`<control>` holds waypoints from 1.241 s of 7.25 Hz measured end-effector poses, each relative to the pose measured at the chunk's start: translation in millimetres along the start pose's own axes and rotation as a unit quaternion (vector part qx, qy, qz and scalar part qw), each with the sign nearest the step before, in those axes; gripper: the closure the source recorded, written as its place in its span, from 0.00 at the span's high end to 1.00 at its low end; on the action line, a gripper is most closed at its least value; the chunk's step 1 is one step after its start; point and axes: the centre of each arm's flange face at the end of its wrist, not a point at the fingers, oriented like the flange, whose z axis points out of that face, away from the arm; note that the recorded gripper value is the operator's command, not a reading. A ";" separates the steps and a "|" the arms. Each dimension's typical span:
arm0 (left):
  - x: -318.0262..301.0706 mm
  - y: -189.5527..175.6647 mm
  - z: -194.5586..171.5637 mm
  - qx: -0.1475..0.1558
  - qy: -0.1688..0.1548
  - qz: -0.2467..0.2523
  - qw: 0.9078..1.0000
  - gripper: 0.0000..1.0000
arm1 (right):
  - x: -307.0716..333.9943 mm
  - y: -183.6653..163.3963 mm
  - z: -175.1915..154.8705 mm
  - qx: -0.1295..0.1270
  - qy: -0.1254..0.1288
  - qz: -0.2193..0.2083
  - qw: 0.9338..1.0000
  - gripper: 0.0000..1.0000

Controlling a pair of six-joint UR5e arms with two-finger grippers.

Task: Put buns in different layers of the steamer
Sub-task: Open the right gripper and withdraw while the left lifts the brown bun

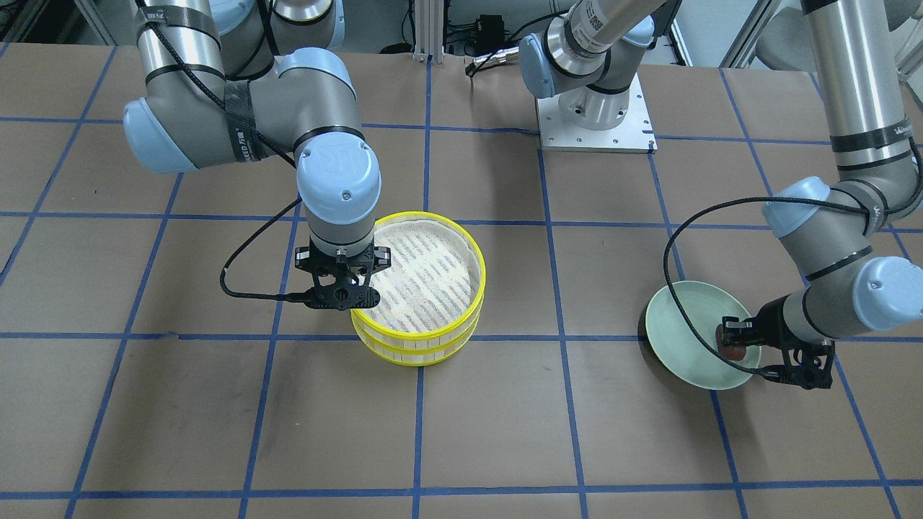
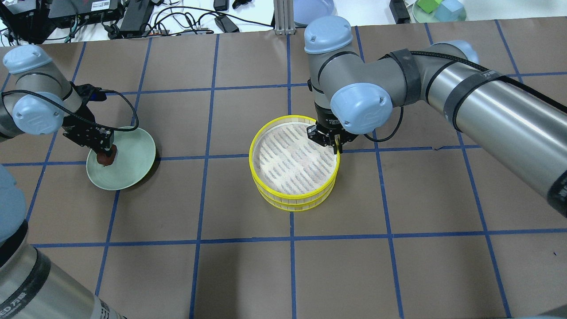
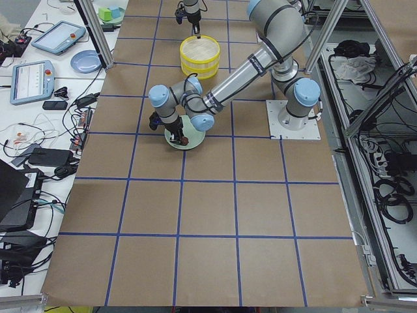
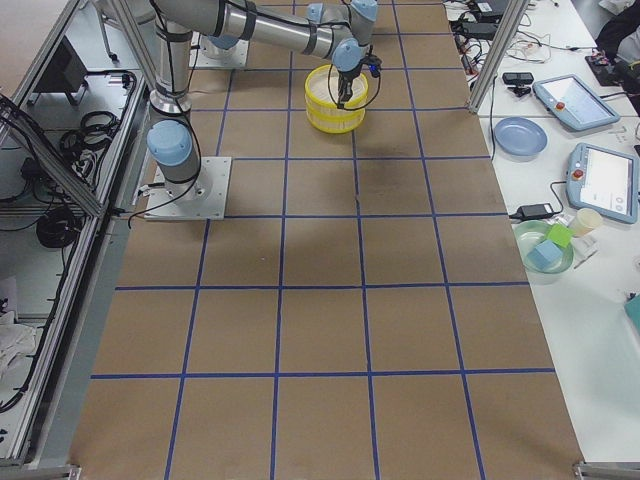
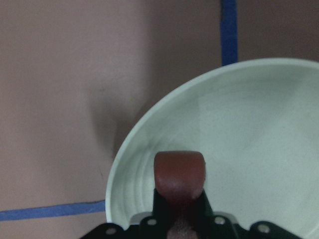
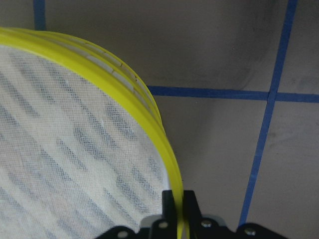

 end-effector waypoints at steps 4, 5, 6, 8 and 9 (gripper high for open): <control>59.6 -11.5 -74.9 0.058 -0.020 -0.011 0.998 0.00 | 11.9 7.3 -48.4 0.059 -0.009 0.001 0.998 1.00; 93.2 -14.3 -104.9 0.075 -0.019 -0.035 0.996 0.00 | 24.5 27.7 -92.1 0.089 -0.016 0.000 0.996 1.00; 127.6 -13.9 -133.1 0.090 -0.003 -0.068 0.994 0.00 | 36.7 54.2 -140.2 0.118 -0.023 0.001 0.993 1.00; 200.4 -4.5 -177.3 0.116 0.046 -0.122 0.985 0.00 | 58.2 78.5 -192.8 0.152 -0.030 0.013 0.988 1.00; 242.3 2.0 -191.9 0.125 0.072 -0.136 0.980 0.00 | 73.8 76.6 -204.1 0.161 -0.034 0.029 0.986 1.00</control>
